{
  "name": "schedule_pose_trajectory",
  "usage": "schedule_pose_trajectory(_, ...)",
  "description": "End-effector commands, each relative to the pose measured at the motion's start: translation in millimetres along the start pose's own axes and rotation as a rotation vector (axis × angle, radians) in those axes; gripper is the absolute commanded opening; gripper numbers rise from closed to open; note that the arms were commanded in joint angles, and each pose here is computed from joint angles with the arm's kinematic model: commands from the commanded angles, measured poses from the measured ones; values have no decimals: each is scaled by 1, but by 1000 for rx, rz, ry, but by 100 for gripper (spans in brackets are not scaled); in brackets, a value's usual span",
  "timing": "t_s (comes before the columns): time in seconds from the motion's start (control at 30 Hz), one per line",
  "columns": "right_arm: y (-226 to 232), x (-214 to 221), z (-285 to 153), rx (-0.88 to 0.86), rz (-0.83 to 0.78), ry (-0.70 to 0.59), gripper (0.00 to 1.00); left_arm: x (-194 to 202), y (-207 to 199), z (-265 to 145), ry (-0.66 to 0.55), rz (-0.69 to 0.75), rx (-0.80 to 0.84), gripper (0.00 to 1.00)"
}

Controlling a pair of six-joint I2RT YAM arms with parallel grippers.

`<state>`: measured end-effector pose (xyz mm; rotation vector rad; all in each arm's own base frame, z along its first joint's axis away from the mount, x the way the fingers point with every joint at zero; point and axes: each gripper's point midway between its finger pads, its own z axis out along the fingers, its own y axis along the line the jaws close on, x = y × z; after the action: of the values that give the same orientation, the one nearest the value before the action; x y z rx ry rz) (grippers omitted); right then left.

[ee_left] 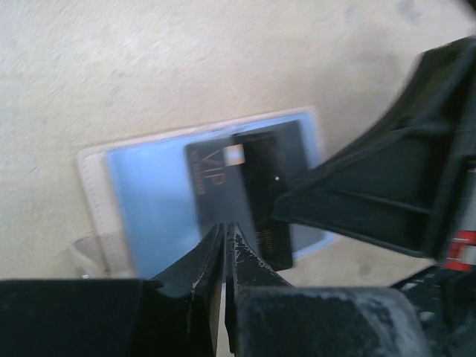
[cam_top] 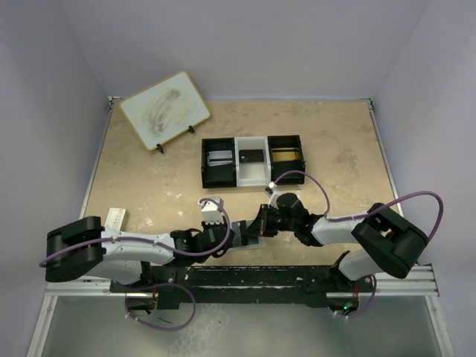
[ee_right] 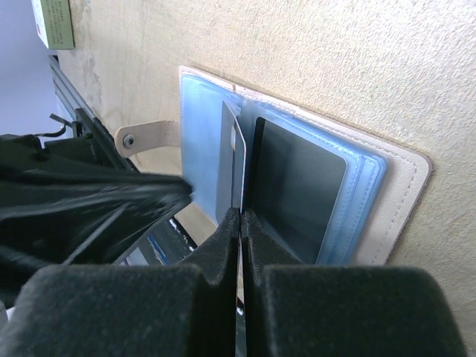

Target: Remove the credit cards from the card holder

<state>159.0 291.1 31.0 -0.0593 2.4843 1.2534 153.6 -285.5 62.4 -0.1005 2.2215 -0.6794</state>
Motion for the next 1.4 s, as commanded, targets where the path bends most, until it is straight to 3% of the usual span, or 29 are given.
schedule_pose_trajectory(0.0, -4, -1, 0, 14, -6, -10, 0, 19, 24, 12, -3, -5, -59, 0)
schedule_pose_trajectory(0.3, 0, -4, 0, 1, -12, -17, 0, 27, 42, 10, 28, 58, -136, 0)
schedule_pose_trajectory(0.4, 5, -5, 0, -25, -17, -22, 6, 28, 43, 9, 37, 59, -135, 0)
schedule_pose_trajectory(1.0, 20, -8, 16, -116, -17, 3, 22, 31, 43, 9, 51, 68, -136, 0)
schedule_pose_trajectory(1.23, 10, -4, 11, -72, -12, 2, 0, 29, 42, 8, 48, 73, -139, 0)
schedule_pose_trajectory(1.37, 8, -11, -1, -26, -33, -46, 0, 28, 44, 7, 45, 71, -142, 0)
